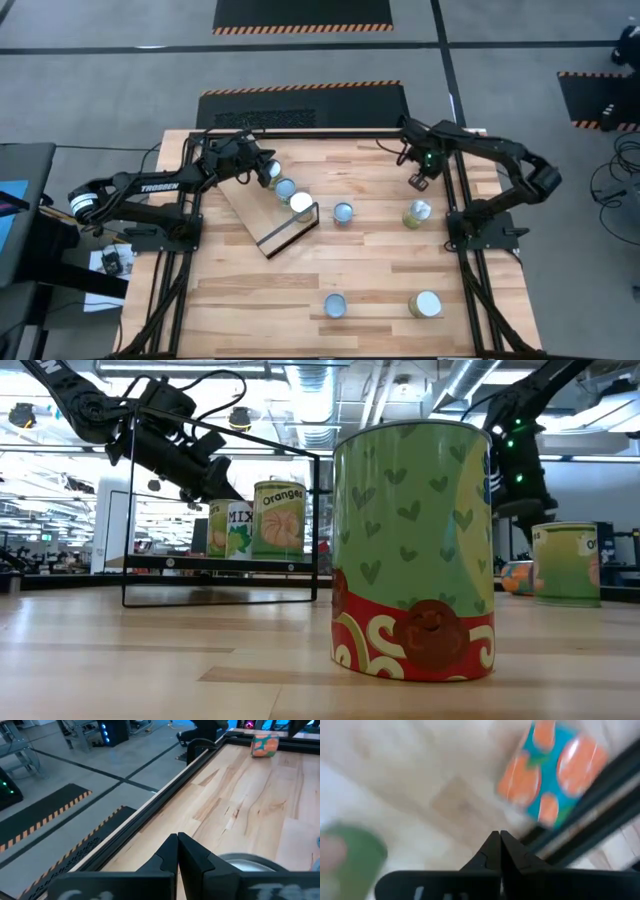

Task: Pick and place cans onto a shelf
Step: Adjust the small canned oranges on the shelf

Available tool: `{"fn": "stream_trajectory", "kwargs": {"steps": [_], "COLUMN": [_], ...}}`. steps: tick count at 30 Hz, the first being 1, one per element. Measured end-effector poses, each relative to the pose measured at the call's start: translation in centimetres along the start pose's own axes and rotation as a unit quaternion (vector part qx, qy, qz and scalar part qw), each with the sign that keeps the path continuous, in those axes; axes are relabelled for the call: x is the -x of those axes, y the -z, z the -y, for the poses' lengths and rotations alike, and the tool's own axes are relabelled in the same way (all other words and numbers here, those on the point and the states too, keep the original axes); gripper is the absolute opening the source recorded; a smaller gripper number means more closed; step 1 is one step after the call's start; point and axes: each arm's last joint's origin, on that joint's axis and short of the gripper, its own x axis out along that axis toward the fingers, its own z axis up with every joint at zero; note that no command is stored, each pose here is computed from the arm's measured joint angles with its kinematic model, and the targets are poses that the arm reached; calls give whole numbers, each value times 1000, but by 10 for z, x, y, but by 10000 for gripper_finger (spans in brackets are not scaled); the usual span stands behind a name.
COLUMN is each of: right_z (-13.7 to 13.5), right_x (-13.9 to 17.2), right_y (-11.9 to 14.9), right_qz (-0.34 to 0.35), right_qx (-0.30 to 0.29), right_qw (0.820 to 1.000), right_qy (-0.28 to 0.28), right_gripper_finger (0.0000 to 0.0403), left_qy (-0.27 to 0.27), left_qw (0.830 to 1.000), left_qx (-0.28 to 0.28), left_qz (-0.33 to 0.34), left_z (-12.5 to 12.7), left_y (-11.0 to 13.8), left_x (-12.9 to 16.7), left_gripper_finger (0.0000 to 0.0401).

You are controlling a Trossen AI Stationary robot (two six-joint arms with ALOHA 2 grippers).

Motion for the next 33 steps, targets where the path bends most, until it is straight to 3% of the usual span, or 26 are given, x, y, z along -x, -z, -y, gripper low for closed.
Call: {"fn": "stream_trajectory", "kwargs": {"steps": [7, 17, 24, 26, 29, 33], "right_z": [6, -13, -27, -25, -16, -8], "right_x": [0, 6, 6, 2, 0, -2], "right_y": [-2, -5, -5, -3, -4, 0], "right_qz": [3, 9, 13, 8, 13, -4], "right_qx": [27, 186, 260, 258, 205, 148], "right_qw": [997, 973, 955, 958, 975, 986], "right_qy": [66, 136, 142, 125, 88, 80], "right_gripper_finger": [38, 148, 177, 177, 172, 151], "left_qy": [-1, -4, -4, -4, -4, -3], "left_qw": [1000, 1000, 1000, 1000, 1000, 1000], "left_qx": [-4, -4, -4, -4, -4, -12], "left_qz": [-2, -3, -4, -5, -7, -7], "left_z": [0, 0, 0, 0, 0, 0], "left_y": [0, 1, 1, 1, 1, 1], "left_x": [0, 0, 0, 0, 0, 0], "left_gripper_finger": [0, 0, 0, 0, 0, 0]}}
